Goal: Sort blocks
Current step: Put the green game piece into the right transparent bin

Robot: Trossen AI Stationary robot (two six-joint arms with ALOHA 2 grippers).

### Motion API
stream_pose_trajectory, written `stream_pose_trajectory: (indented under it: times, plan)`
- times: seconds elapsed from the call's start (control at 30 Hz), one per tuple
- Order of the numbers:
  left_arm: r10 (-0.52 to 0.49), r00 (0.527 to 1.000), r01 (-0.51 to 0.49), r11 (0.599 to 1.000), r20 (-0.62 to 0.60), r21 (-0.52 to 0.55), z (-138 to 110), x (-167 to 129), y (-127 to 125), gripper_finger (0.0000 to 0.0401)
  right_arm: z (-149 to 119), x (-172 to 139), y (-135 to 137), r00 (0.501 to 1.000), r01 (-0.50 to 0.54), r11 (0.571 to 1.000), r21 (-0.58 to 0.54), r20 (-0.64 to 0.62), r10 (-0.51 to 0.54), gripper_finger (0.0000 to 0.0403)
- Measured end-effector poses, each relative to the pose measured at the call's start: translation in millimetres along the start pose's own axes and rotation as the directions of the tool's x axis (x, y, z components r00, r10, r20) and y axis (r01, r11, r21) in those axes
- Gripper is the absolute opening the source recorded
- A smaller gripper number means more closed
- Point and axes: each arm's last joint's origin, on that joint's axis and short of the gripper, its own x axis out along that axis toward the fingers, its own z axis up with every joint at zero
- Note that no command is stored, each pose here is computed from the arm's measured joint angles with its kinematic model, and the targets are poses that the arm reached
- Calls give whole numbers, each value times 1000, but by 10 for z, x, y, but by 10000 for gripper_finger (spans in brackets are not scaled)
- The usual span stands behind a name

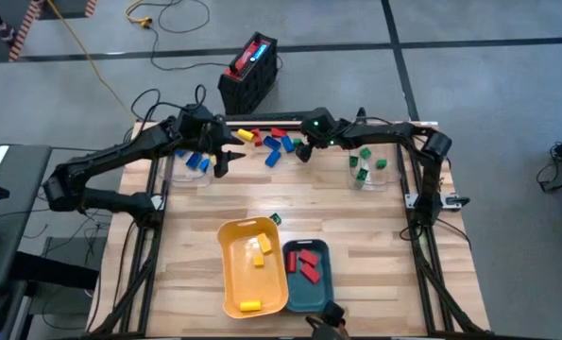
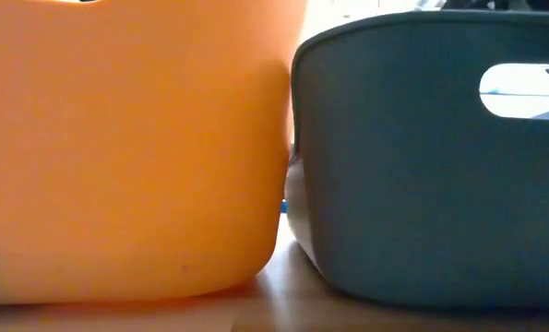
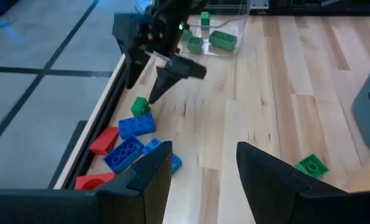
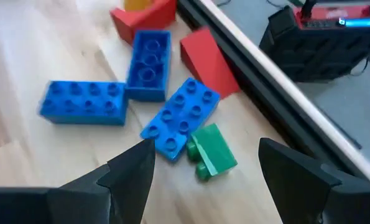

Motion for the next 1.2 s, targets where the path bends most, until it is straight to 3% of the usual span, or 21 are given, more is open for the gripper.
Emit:
stream_pose_trajectory:
  times: [0.47,0.8,1.03,1.2]
  plan:
    - [5,1000,-5,1000,-13,-2,-9,9,-5,173,-56,102,59,1000,1,1000,-20,-26,-2,298]
    - [4,1000,-4,1000,-14,-1,-10,9,-5,173,-62,104,171,997,-64,997,-44,-34,63,228]
    - [3,1000,-3,1000,-17,6,-13,9,-6,173,-65,-88,387,977,-167,986,4,-134,166,179]
    - [3,1000,-3,1000,-16,24,-12,9,-6,173,63,-136,415,990,-137,989,-49,-34,136,172]
